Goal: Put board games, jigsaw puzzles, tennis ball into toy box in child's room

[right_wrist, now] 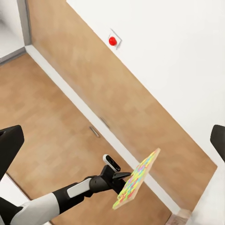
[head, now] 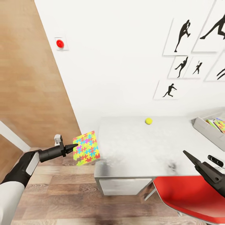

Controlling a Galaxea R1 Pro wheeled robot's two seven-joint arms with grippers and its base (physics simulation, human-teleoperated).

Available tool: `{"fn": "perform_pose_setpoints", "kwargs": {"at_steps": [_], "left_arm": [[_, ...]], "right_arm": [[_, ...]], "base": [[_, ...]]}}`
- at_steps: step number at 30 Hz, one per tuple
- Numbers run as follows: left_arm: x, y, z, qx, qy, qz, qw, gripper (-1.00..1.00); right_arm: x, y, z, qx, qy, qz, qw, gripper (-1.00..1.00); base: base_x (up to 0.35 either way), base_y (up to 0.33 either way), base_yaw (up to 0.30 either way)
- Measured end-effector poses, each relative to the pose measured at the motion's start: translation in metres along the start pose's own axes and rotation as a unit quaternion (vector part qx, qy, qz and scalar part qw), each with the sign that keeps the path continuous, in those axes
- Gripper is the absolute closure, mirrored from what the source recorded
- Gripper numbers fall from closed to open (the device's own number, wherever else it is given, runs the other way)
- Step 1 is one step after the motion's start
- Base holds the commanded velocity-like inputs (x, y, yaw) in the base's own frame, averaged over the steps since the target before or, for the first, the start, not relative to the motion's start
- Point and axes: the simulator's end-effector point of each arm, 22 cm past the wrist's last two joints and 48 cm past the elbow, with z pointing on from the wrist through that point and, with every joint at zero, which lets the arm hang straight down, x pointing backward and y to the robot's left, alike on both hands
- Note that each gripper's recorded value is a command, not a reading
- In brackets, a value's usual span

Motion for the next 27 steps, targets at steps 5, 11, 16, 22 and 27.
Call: {"fn": "perform_pose_setpoints", "kwargs": {"at_steps": [5,11,16,22,27], "left_arm": [[-0.001,-0.005,0.0,0.002,0.0,0.004,1.0,1.0],[-0.001,-0.011,0.001,0.005,-0.001,0.008,1.0,1.0],[0.0,-0.015,0.001,0.005,0.003,0.012,0.9999,1.0],[-0.002,-0.021,-0.001,0.007,0.002,0.017,0.9998,1.0],[-0.003,-0.025,-0.002,0.008,0.001,0.021,0.9997,1.0]], "right_arm": [[-0.002,0.003,0.001,-0.003,-0.001,-0.003,1.0,-1.0],[-0.004,0.007,0.002,-0.006,-0.003,-0.008,0.9999,-1.0],[-0.006,0.01,0.002,-0.009,-0.004,-0.011,0.9999,-1.0],[-0.008,0.014,0.002,-0.013,-0.006,-0.015,0.9998,-1.0],[-0.01,0.017,0.003,-0.016,-0.007,-0.018,0.9997,-1.0]], "base": [[0.0,0.0,0.0],[0.0,0.0,0.0],[0.0,0.0,0.0],[0.0,0.0,0.0],[0.0,0.0,-0.022]]}}
